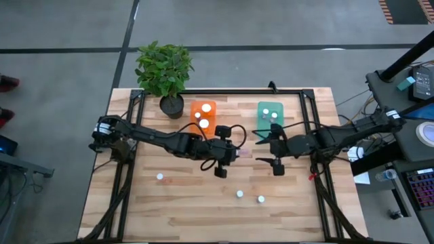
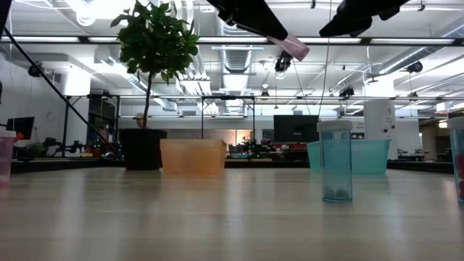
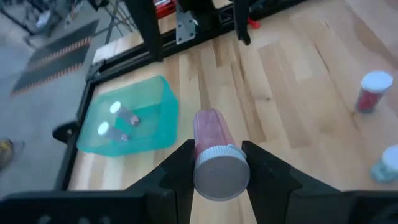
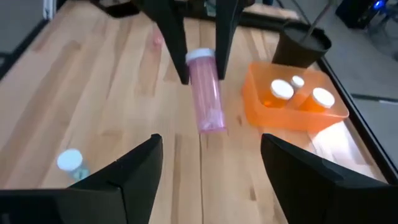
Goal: Pick and place medicine bottles into bin by pill shape (circle, oval)
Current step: Put the bottom pink tablet bottle into the green bin
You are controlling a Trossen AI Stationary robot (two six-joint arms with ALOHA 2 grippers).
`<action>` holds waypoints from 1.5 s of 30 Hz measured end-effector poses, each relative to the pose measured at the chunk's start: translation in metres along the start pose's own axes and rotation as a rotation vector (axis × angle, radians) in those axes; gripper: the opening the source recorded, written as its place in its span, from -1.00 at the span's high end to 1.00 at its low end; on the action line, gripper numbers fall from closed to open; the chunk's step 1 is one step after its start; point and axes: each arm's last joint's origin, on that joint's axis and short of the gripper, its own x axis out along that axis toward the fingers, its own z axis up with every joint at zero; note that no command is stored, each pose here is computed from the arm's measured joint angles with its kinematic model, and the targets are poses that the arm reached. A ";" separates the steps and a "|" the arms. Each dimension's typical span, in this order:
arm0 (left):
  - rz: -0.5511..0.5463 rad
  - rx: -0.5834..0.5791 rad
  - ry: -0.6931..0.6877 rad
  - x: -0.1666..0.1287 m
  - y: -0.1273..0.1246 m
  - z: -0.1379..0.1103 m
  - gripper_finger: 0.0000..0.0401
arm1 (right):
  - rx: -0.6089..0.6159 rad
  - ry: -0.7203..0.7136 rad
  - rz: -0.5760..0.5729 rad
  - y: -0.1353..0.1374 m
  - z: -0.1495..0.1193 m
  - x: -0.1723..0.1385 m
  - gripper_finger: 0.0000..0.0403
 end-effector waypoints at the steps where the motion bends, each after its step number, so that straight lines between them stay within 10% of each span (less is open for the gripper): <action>1: 0.000 0.023 0.000 0.000 0.000 0.000 0.49 | -0.007 0.019 0.000 0.000 0.002 0.001 -0.30; 19: 0.011 0.370 0.037 0.017 0.068 -0.023 0.49 | 0.033 0.101 -0.075 -0.059 0.038 -0.009 -0.24; 45: 0.031 0.271 0.026 0.019 0.073 -0.037 0.49 | 0.120 0.219 -0.100 -0.101 0.015 0.012 -0.25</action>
